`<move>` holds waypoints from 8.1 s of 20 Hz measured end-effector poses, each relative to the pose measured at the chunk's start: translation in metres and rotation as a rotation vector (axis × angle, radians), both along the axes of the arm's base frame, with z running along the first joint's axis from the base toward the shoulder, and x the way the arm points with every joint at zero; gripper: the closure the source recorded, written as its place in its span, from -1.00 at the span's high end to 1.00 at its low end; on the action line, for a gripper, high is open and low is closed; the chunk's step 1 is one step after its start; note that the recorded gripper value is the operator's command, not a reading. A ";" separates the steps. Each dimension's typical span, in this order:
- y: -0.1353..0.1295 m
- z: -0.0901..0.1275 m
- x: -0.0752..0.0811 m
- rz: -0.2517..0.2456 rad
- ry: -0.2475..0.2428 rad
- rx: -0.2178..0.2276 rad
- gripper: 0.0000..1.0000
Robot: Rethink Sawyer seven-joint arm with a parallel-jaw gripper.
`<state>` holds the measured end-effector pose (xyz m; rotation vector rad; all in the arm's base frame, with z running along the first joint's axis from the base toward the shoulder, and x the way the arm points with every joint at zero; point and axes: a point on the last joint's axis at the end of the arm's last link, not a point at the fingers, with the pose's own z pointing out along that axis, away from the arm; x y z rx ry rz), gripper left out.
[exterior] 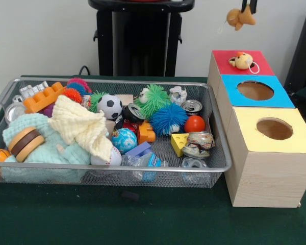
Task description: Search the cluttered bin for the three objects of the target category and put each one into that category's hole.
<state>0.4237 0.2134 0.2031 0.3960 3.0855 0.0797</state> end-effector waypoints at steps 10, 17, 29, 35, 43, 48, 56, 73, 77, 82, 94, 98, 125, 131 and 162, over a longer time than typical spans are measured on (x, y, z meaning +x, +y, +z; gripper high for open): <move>0.003 -0.002 0.019 0.004 -0.017 -0.002 -1.00; 0.006 -0.004 0.037 0.005 -0.033 -0.002 -1.00; 0.009 -0.008 0.052 0.006 -0.041 -0.002 -1.00; 0.008 -0.019 0.052 0.005 -0.032 -0.010 -1.00; -0.011 -0.032 0.060 -0.033 -0.027 -0.019 -1.00; -0.021 -0.038 0.064 -0.053 -0.023 -0.024 -1.00; -0.024 -0.049 0.066 -0.057 -0.030 -0.032 -1.00; -0.015 -0.058 0.066 -0.039 -0.029 -0.025 -1.00; -0.012 -0.050 0.067 -0.035 -0.045 -0.022 -1.00; -0.011 -0.041 0.069 -0.033 -0.064 -0.017 -1.00; -0.006 -0.063 0.057 -0.026 -0.132 -0.020 -1.00; -0.013 -0.085 0.052 -0.027 -0.165 -0.028 -1.00; 0.008 -0.101 -0.014 0.042 -0.138 0.030 -1.00; 0.009 -0.111 -0.033 0.051 -0.124 0.030 -1.00; 0.051 -0.108 -0.069 -0.023 -0.095 -0.028 1.00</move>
